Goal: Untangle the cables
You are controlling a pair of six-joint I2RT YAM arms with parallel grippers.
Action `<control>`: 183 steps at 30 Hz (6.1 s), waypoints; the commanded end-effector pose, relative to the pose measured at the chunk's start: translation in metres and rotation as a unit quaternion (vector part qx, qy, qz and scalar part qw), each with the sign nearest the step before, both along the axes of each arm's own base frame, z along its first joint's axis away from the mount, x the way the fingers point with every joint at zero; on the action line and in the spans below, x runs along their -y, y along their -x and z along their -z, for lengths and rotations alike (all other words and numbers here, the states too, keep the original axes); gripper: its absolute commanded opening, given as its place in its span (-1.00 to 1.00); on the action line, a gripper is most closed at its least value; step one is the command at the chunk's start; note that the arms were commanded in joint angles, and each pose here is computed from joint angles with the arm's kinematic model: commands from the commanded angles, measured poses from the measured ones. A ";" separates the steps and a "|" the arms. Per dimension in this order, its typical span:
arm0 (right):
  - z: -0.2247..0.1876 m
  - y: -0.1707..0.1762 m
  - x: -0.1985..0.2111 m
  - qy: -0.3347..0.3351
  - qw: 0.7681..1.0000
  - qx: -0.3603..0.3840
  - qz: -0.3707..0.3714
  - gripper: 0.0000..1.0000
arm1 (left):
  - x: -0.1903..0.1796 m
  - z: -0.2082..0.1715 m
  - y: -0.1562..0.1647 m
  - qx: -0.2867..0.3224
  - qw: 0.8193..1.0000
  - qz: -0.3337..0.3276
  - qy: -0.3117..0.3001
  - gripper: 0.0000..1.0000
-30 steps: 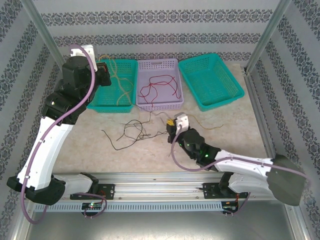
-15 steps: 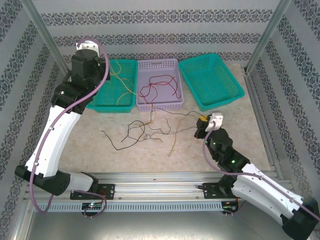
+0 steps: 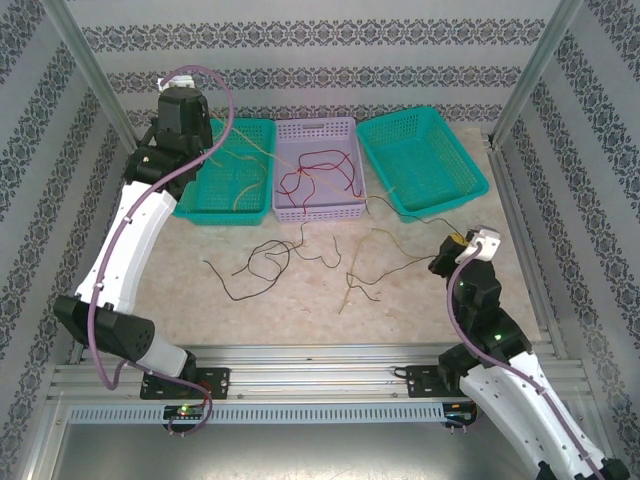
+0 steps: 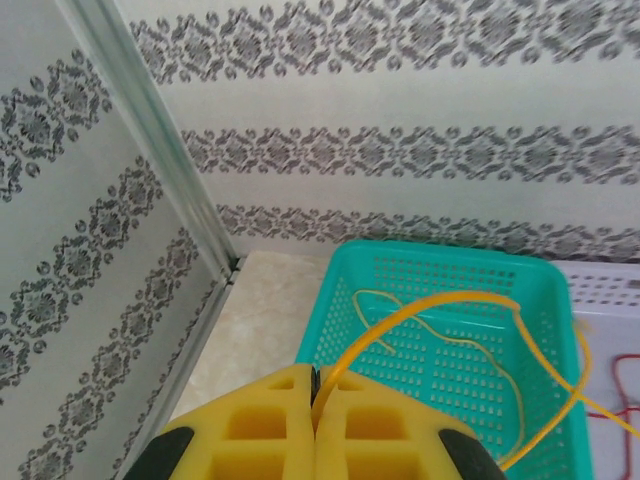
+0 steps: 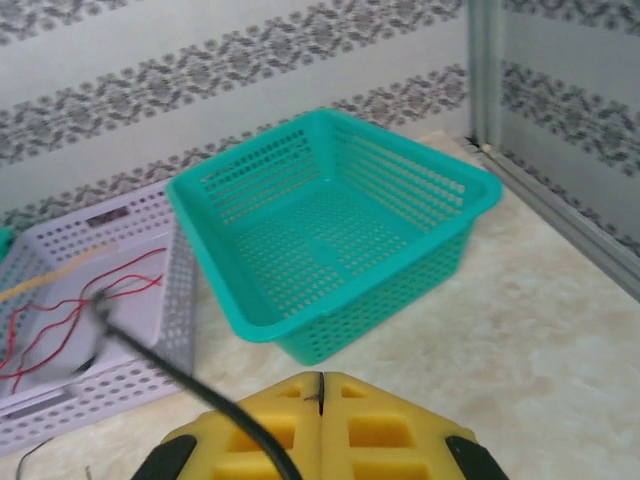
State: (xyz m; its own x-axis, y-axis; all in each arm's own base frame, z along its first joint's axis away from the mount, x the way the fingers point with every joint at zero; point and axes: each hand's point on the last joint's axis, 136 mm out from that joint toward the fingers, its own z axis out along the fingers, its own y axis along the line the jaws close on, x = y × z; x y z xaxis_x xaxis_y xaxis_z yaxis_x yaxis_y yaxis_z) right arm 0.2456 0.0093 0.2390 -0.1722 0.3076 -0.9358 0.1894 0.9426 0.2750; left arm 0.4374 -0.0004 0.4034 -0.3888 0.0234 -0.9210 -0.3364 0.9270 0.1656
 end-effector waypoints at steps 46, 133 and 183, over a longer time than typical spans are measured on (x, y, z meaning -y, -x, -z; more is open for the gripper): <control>0.029 0.032 0.085 -0.052 0.981 -0.052 0.181 -1.00 | -0.071 -0.130 0.070 0.187 0.976 -0.107 -0.022 -1.00; -0.166 -0.325 0.001 0.067 0.993 -0.047 -0.084 -1.00 | -0.038 -0.143 -0.031 0.254 0.962 0.045 0.088 -1.00; -0.090 -0.173 -0.107 0.001 0.981 -0.074 -0.178 0.24 | 0.029 0.203 -0.093 -0.079 0.963 0.061 0.249 -0.68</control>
